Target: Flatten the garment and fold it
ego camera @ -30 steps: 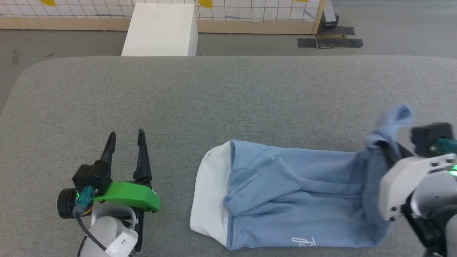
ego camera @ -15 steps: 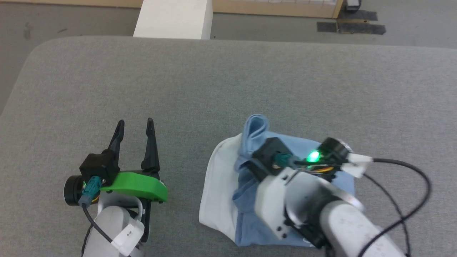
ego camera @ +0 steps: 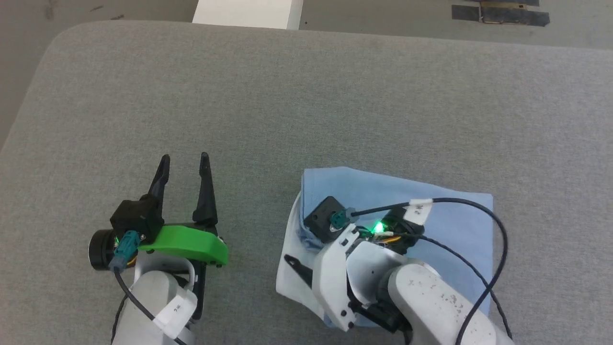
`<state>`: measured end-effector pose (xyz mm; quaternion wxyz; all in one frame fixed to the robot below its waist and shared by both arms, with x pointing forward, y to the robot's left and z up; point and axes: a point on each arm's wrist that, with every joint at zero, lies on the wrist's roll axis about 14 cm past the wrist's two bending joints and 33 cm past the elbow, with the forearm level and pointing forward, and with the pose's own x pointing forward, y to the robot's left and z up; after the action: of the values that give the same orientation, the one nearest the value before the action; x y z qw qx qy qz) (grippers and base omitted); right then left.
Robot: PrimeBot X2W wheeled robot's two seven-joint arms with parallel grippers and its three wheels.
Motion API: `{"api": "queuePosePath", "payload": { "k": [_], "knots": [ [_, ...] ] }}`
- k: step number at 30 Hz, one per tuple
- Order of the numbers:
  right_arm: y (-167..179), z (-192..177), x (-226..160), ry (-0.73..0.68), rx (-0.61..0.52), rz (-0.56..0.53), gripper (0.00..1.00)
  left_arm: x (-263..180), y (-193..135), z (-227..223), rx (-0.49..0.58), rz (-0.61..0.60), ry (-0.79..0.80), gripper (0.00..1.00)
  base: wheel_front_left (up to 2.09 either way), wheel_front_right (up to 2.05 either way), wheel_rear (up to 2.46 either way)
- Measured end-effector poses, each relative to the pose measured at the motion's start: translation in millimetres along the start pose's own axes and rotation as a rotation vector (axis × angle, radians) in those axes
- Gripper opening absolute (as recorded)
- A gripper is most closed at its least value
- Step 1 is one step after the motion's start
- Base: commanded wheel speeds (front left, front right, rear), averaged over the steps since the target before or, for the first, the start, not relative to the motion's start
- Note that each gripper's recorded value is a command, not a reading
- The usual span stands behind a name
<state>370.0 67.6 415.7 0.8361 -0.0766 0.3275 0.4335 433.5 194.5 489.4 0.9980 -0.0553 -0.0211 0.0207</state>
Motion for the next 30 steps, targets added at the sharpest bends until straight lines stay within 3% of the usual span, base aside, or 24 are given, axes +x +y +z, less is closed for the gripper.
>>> {"api": "queuePosePath", "payload": {
  "k": [3, 7, 11, 15, 19, 22, 25, 30],
  "knots": [
    [2, 29, -11, -0.136, 0.041, 0.016, 1.00, 1, -4, 2, -0.004, -0.009, -0.006, 1.00, 0.00, 0.00, 0.00],
    [-10, 93, -55, -0.478, 0.115, -0.010, 1.00, 2, -10, 9, -0.011, -0.024, -0.026, 1.00, 0.00, 0.00, 0.00],
    [-55, 130, -129, -0.834, 0.165, -0.191, 1.00, 3, -16, 15, -0.019, -0.040, -0.043, 1.00, 0.00, 0.00, 0.00],
    [-108, 96, -190, -0.961, 0.255, -0.446, 1.00, 2, -24, 20, -0.020, -0.063, -0.056, 1.00, 0.00, 0.00, 0.00],
    [-146, 39, -225, -0.924, 0.347, -0.657, 1.00, 3, -33, 25, -0.023, -0.090, -0.070, 1.00, 0.00, 0.00, 0.00],
    [-162, 0, -233, -0.856, 0.432, -0.741, 1.00, 3, -38, 27, -0.026, -0.105, -0.075, 1.00, 0.00, 0.00, 0.00],
    [-168, -40, -220, -0.740, 0.567, -0.746, 1.00, 3, -40, 27, -0.027, -0.110, -0.075, 1.00, 0.00, 0.00, 0.00],
    [-155, -86, -181, -0.537, 0.762, -0.643, 1.00, 2, -39, 26, -0.025, -0.110, -0.071, 1.00, 0.00, 0.00, 0.00]
  ]
}}
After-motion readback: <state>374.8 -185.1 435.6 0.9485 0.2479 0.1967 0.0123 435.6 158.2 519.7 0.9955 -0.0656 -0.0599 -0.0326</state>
